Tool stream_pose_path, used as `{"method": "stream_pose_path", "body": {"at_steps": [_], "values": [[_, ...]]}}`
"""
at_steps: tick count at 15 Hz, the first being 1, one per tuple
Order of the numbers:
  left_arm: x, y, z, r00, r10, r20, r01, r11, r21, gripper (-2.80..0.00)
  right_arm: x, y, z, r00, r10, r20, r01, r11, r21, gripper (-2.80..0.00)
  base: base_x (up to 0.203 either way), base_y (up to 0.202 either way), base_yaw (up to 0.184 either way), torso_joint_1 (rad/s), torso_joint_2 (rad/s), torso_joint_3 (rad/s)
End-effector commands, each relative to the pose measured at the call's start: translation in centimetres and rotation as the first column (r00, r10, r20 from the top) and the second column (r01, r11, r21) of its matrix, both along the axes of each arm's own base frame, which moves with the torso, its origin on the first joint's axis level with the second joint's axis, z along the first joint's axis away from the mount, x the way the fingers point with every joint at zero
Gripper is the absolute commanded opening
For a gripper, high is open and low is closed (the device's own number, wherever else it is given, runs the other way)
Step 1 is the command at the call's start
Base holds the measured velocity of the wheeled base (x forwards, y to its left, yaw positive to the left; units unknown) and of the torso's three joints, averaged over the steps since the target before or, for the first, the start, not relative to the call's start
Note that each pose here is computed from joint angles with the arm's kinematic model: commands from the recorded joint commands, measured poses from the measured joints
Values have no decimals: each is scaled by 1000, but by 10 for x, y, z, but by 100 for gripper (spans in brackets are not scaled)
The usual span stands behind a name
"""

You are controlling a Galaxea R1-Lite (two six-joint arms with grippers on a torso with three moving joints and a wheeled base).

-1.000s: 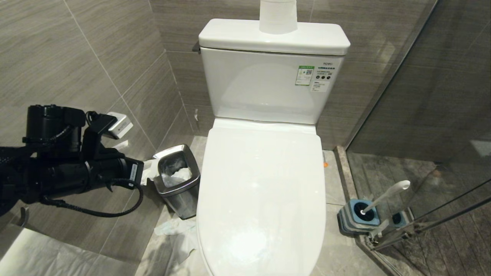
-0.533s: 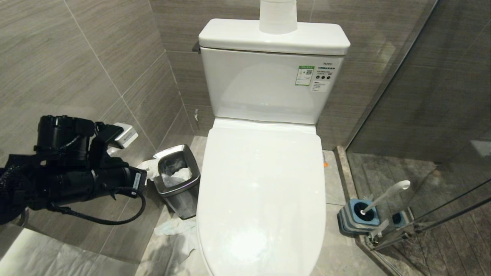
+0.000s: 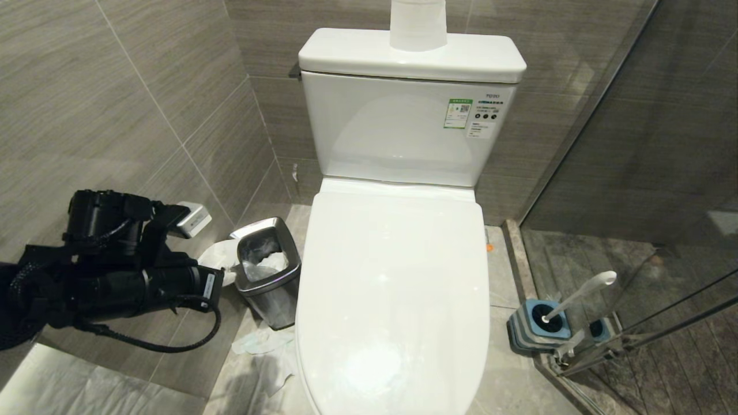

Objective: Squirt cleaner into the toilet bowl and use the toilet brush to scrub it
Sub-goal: Use the left hand to lift the toilet lid slightly

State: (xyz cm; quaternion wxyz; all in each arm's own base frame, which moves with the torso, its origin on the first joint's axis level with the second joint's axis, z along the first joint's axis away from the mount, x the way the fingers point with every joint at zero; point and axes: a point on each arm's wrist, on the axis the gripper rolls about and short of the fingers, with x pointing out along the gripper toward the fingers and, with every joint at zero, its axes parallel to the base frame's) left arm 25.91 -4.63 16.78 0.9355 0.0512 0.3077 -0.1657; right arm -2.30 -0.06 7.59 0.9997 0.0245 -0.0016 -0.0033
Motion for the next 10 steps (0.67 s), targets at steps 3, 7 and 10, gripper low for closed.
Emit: {"method": "stream_pose_path", "body": {"at_steps": [3, 7, 10], "values": [[-2, 0, -6, 999, 14, -39, -16, 999, -45, -280, 0, 0, 0, 1000, 1, 0, -1, 1000, 0, -280, 0, 0, 0, 0, 0, 0], [-5, 1, -12, 997, 7, -76, -13, 996, -87, -280, 0, 0, 0, 1000, 1, -1, -1, 1000, 0, -280, 0, 0, 0, 0, 0, 0], [-7, 1, -14, 996, 9, -86, -17, 995, -93, -280, 0, 0, 0, 1000, 1, 0, -1, 1000, 0, -280, 0, 0, 0, 0, 0, 0]]}}
